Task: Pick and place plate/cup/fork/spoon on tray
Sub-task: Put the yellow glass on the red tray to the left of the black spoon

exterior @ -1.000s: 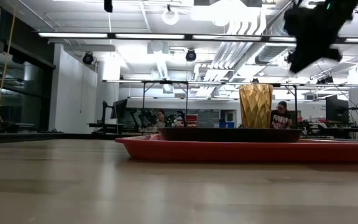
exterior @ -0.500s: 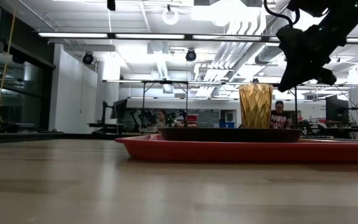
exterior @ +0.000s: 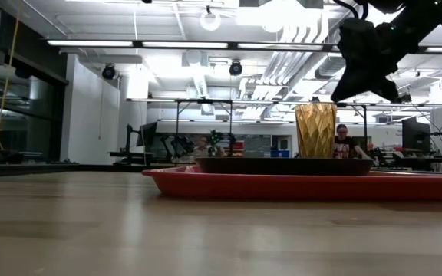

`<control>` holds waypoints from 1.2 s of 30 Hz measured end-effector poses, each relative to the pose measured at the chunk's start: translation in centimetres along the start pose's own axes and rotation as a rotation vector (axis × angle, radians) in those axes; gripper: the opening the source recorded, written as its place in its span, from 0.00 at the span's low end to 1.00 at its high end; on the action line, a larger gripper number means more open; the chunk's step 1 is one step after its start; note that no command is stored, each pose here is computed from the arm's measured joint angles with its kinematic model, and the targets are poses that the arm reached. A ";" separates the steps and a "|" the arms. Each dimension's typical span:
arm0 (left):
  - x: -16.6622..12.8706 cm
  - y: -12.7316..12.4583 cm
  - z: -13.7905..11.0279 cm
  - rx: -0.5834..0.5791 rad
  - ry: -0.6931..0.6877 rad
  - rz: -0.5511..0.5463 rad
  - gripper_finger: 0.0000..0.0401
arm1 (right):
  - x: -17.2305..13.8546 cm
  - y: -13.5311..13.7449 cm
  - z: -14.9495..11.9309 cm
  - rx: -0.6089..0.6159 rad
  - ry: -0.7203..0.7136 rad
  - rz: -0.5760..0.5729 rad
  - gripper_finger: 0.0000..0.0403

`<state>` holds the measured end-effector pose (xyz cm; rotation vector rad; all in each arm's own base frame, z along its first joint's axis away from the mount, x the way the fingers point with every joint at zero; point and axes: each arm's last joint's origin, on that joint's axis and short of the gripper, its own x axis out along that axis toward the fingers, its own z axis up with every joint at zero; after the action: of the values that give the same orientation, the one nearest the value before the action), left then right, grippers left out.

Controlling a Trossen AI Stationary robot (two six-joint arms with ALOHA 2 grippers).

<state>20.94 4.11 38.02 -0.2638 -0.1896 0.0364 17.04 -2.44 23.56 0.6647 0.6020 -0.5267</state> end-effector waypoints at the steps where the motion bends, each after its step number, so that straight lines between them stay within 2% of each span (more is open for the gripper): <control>1: 0.0 -0.1 0.1 0.001 -0.010 -0.006 0.00 | 0.0 0.1 0.1 0.001 -0.005 0.008 0.00; 8: 0.1 -0.8 0.4 0.015 -0.053 -0.054 0.00 | 0.0 0.4 0.2 -0.025 0.015 0.077 0.00; 14: -0.1 -1.3 0.7 0.007 -0.067 -0.119 0.00 | -0.3 1.1 -0.5 -0.102 0.230 0.353 0.00; 18: -0.1 -1.3 0.7 -0.004 -0.068 -0.137 0.00 | -0.4 1.3 -0.6 -0.100 0.259 0.394 0.00; 21: -0.1 -1.3 0.8 -0.003 -0.072 -0.144 0.00 | -0.3 1.0 -0.4 -0.073 0.192 0.306 0.00; 25: -0.1 -1.3 0.8 -0.003 -0.077 -0.134 0.00 | 0.0 0.2 0.0 0.015 0.024 0.048 0.00; 28: -0.1 -1.3 0.8 -0.004 -0.083 -0.111 0.00 | 0.2 -0.1 0.1 0.085 -0.053 -0.068 0.00; 33: -0.1 -1.3 0.8 -0.005 -0.084 -0.110 0.00 | 1.0 -0.6 -0.8 0.104 0.071 -0.128 0.00; 36: -0.1 -1.3 0.8 -0.005 -0.085 -0.110 0.00 | 1.7 -1.1 -1.4 0.100 0.108 -0.240 0.00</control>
<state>20.69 3.11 39.13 -0.2567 -0.2882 -0.0618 17.05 -2.68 21.11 0.7224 0.7659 -0.7519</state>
